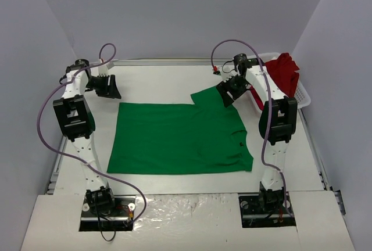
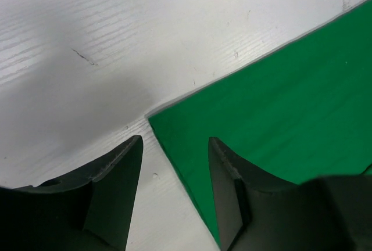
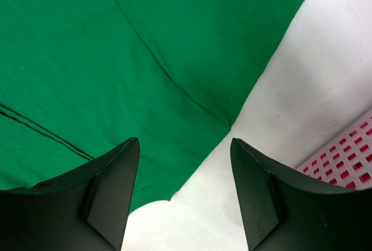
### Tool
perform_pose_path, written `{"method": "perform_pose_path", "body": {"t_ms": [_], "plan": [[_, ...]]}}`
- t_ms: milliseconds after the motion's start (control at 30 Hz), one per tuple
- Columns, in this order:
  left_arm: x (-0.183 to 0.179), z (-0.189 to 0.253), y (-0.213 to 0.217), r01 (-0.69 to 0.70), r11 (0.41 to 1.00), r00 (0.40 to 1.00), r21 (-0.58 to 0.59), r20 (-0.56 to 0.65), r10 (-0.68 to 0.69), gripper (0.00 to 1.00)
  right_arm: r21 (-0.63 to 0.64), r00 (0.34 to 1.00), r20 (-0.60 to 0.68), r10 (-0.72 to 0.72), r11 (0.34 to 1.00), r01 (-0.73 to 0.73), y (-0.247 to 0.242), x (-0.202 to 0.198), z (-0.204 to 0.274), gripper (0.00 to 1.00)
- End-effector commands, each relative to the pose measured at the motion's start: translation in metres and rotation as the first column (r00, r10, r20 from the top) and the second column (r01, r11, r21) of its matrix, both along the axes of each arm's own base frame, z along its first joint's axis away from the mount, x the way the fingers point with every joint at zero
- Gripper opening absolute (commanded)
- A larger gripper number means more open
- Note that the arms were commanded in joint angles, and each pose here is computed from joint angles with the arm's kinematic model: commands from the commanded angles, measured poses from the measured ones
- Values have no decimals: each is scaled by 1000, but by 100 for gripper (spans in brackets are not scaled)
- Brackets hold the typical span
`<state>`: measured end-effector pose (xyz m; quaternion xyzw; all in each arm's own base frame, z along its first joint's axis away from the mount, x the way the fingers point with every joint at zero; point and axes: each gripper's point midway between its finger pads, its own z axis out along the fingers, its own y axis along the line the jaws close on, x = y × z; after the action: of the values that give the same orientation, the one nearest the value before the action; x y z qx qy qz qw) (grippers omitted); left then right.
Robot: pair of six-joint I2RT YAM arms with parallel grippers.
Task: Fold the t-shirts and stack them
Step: Grap the side of the flattened tshirt furthest away from the robot with both arms
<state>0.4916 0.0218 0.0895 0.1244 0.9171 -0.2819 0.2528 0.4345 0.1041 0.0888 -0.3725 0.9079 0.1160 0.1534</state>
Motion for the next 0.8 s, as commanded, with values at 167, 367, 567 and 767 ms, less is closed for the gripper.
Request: {"method": "perform_pose_path", "body": {"t_ms": [167, 367, 567, 767], "plan": [[-5, -8, -2, 66, 997, 998, -31, -15, -66, 46, 2, 999, -42, 2, 1000, -2, -2, -4, -5, 59], [-5, -25, 0, 84, 996, 996, -21, -31, -84, 45, -3, 997, -73, 5, 1000, -5, -3, -9, -14, 57], [-10, -34, -6, 111, 993, 993, -33, -47, -112, 44, -10, 996, -89, 3, 1000, -4, -4, -11, -19, 57], [-21, -47, -13, 153, 988, 984, -18, -86, -154, 42, -18, 994, -106, 2, 1000, -4, -5, -13, -25, 56]]}}
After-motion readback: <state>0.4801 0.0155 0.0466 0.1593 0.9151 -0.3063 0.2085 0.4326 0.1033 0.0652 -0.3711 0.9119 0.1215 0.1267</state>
